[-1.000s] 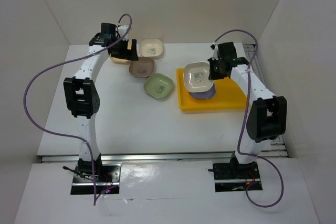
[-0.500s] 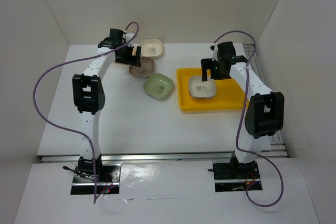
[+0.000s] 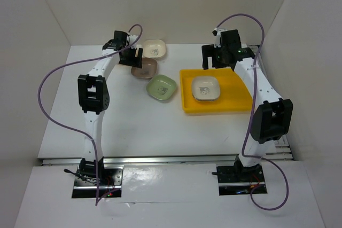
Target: Place the plates into the plastic bin on the countertop
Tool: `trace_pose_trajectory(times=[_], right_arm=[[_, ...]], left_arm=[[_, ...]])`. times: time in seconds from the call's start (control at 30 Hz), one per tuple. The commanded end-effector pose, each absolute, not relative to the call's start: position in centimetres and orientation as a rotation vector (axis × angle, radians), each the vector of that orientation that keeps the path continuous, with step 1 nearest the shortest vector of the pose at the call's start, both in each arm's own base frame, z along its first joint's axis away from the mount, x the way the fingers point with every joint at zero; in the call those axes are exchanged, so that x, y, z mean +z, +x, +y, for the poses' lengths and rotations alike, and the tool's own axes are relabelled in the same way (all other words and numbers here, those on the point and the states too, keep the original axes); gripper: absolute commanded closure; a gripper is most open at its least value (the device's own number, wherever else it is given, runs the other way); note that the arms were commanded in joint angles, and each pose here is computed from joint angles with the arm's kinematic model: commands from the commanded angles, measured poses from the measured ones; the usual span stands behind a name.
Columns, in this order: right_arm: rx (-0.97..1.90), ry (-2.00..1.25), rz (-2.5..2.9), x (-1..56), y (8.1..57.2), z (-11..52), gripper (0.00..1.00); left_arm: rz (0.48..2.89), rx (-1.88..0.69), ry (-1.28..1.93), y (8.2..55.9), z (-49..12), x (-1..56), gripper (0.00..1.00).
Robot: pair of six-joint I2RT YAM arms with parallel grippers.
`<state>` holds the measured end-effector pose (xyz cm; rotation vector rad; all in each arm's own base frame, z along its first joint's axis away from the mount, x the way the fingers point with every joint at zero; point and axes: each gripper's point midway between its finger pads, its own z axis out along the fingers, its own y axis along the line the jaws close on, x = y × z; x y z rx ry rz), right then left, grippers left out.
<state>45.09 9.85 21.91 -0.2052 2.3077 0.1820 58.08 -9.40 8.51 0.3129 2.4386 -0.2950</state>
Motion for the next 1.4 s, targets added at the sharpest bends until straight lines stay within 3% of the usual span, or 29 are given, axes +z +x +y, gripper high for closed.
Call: trace_pose_trajectory(times=[0.0,0.13,0.2,0.3,0.5,0.7,0.93,1.37], right_arm=[[0.151,-0.209,2.259,24.8,44.1,9.6,0.0],[0.137,-0.205,2.277,23.9,43.5,9.3,0.0],[0.16,-0.199,2.259,24.4,43.5,9.6,0.0],[0.175,-0.214,2.263,24.2,43.8,10.2,0.0],[0.217,-0.254,2.264,24.1,44.2,11.8,0.0],[0.425,-0.414,2.204,23.2,44.0,20.2,0.0],[0.57,-0.637,2.158,20.3,43.6,32.6,0.0],[0.73,-0.59,2.076,20.8,45.9,37.7,0.0]], left_arm=[[2.459,-0.259,0.319,58.0,-9.0,7.1,0.16],[2.469,-0.264,0.308,57.0,-9.0,5.8,0.19],[2.477,-0.249,0.303,57.0,-8.7,5.2,0.26],[2.523,-0.222,0.293,56.6,-8.3,3.3,0.64],[2.517,-0.194,0.233,56.3,-6.7,5.0,0.98],[2.403,-0.201,0.173,54.9,-5.1,12.9,1.0],[2.358,-0.288,0.241,51.5,-6.3,18.3,1.0],[2.375,-0.411,0.286,47.1,-8.5,19.1,1.0]])
